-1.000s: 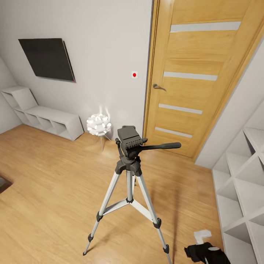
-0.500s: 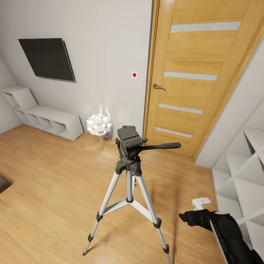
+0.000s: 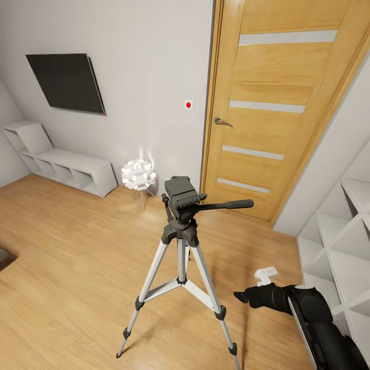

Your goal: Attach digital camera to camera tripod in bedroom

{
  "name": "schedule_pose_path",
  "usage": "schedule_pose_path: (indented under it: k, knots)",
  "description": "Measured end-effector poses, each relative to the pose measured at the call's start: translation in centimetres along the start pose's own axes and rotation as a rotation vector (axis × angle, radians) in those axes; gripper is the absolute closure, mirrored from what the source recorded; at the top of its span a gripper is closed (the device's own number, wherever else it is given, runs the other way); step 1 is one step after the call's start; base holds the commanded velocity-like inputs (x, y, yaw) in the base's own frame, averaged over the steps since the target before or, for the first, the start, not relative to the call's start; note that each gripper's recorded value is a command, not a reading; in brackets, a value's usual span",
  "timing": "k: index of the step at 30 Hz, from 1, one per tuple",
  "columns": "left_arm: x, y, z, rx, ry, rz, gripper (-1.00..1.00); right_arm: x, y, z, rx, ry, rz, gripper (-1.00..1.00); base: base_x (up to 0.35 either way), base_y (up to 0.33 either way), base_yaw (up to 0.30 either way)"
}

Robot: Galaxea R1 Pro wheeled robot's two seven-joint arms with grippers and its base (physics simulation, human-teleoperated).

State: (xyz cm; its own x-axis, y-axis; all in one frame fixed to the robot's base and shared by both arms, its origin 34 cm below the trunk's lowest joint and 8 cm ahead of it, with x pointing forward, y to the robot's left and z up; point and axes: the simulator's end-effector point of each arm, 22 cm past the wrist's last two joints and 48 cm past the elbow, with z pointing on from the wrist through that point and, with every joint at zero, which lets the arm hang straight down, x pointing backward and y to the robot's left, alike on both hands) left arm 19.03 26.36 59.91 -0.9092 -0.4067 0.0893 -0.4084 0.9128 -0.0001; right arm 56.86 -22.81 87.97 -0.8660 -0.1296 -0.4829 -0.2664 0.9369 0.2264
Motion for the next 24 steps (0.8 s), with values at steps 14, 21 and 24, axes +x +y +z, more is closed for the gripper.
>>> schedule_pose_path:
  k: [14, 21, 24]
  knots:
    - [0.0, 0.0, 0.0, 0.0, 0.0, 0.0, 1.0, -10.5, 6.8, -1.2, -0.163, -0.1, -0.146, -1.0, 0.0, 0.0, 0.0]
    - [0.0, 0.0, 0.0, 0.0, 0.0, 0.0, 1.0, -11.1, 9.8, -1.9, -0.277, -0.103, -0.181, -1.0, 0.0, 0.0, 0.0]
    - [0.0, 0.0, 0.0, 0.0, 0.0, 0.0, 1.0, -10.6, 11.4, -1.5, -0.3, -0.082, -0.219, -1.0, 0.0, 0.0, 0.0]
